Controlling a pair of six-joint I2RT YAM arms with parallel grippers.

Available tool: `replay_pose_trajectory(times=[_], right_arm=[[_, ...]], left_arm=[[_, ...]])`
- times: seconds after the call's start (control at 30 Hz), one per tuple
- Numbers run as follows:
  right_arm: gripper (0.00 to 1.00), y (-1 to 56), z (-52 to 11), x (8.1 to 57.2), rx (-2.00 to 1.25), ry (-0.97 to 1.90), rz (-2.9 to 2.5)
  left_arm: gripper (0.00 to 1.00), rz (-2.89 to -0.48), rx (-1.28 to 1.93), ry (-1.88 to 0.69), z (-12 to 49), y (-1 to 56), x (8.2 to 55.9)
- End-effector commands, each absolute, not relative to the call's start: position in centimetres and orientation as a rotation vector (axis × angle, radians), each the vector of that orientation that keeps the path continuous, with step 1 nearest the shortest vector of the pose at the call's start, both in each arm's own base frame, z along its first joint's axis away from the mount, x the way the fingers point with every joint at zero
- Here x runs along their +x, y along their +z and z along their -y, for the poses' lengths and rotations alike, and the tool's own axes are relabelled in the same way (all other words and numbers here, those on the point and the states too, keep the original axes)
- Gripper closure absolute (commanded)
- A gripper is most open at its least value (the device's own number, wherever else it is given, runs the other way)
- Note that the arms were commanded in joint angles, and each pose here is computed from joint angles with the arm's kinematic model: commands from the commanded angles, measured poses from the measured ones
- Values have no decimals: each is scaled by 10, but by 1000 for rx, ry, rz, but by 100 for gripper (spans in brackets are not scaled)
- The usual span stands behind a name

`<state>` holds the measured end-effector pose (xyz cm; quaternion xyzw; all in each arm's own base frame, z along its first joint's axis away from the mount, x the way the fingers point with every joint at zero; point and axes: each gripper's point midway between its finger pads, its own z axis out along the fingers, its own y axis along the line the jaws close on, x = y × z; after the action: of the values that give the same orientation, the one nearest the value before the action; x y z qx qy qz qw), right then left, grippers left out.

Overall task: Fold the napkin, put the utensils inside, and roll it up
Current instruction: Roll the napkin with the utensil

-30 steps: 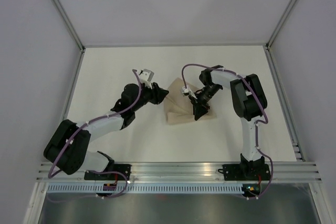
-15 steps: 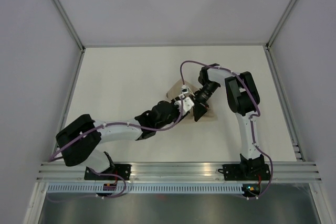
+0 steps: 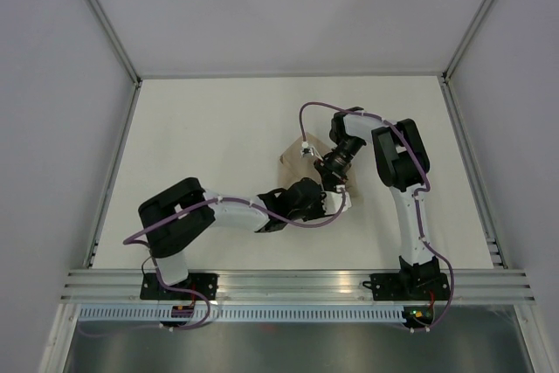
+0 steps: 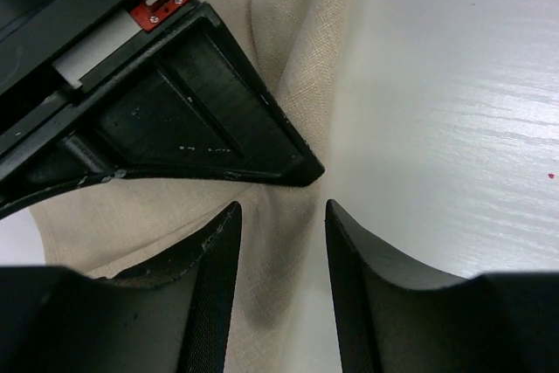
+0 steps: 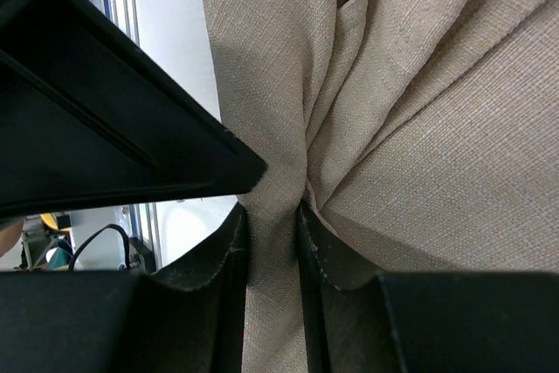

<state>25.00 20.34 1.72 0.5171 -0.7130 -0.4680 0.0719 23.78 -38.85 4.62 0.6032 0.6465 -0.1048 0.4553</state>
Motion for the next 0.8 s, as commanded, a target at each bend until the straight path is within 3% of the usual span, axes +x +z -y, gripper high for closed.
replay_pose_trajectory(times=[0.0, 0.33, 0.37, 0.5, 0.6, 0.7, 0.73, 0.77], right_arm=[[94, -25, -190, 263, 1707, -1240, 2124], [94, -30, -188, 262, 1690, -1229, 2123], [94, -30, -189, 262, 1691, -1227, 2124], [93, -28, -189, 264, 1695, -1225, 2133], [80, -22, -191, 266, 1713, -1229, 2148], [65, -10, -195, 269, 1745, -1242, 2181], [54, -6, -198, 271, 1758, -1251, 2196], [49, 3, -199, 276, 1790, -1246, 2242]], left_arm=[[51, -1537, 1555, -216, 396, 41, 245], [56, -1598, 1640, -294, 390, 16, 244], [59, -1610, 1656, -304, 390, 13, 242], [87, -1696, 1724, -391, 387, -4, 229], [97, -1759, 1728, -515, 387, -5, 218], [98, -1828, 1694, -656, 386, -4, 211], [98, -1842, 1691, -709, 386, -4, 206], [98, -1863, 1688, -731, 384, -6, 204]])
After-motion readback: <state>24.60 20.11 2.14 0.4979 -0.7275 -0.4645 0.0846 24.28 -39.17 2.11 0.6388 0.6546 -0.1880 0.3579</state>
